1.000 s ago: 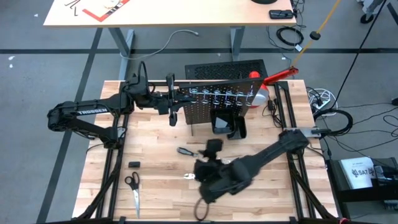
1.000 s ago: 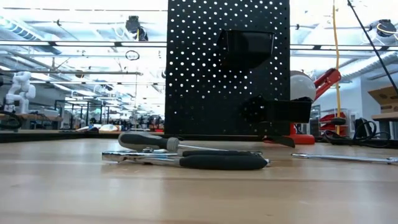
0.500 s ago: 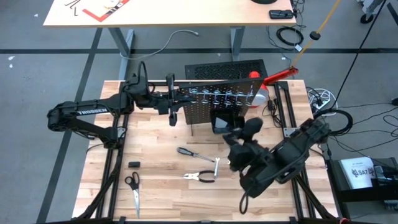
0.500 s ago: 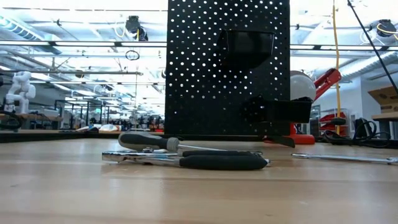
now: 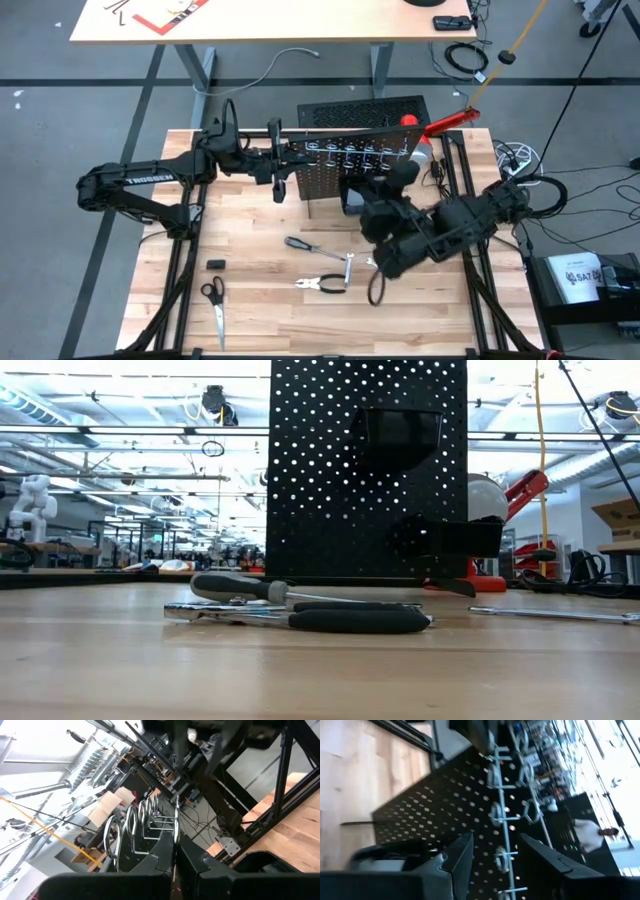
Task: Hang tools onto peg board
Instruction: Adjust the pegboard
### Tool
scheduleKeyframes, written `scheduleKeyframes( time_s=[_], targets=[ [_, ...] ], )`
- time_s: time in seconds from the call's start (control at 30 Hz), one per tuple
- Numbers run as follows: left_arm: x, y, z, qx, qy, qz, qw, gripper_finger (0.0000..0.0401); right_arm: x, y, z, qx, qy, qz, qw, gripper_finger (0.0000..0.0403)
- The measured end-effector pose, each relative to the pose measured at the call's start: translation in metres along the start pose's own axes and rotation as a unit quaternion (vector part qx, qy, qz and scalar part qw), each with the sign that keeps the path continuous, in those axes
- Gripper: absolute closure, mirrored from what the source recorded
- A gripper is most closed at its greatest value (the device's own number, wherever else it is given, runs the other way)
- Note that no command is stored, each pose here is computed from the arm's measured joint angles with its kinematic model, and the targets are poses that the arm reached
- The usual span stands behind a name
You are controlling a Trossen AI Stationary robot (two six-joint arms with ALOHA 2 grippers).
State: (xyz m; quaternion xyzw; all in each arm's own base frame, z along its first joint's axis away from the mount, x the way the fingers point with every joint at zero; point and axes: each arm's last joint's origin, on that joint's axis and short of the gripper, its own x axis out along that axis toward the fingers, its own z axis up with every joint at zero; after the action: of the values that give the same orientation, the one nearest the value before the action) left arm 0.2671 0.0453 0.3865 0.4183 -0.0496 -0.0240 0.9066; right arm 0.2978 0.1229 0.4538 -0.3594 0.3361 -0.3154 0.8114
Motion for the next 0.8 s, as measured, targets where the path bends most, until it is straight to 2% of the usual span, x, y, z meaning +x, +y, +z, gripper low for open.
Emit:
scheduleKeyframes(
  time_s=[0.17, 0.33, 0.6, 0.8],
  targets=[
    [0.0, 0.0, 0.001, 0.011, -0.003, 0.002, 1.0, 0.0391, 0.016, -0.008, -0.001, 0.004, 0.021, -0.023, 0.999, 0.0254],
    [-0.001, 0.0, 0.001, 0.012, -0.003, 0.002, 1.0, 0.0391, 0.032, -0.012, -0.004, 0.022, 0.047, 0.023, 0.998, 0.0254],
    [-0.001, 0.0, 0.001, 0.013, -0.003, 0.002, 1.0, 0.0391, 0.054, -0.024, -0.008, 0.048, 0.077, 0.007, 0.996, 0.0255],
    [-0.001, 0.0, 0.001, 0.012, -0.003, 0.002, 1.0, 0.0391, 0.07, -0.024, -0.01, 0.052, 0.099, 0.033, 0.993, 0.0269]
  ],
)
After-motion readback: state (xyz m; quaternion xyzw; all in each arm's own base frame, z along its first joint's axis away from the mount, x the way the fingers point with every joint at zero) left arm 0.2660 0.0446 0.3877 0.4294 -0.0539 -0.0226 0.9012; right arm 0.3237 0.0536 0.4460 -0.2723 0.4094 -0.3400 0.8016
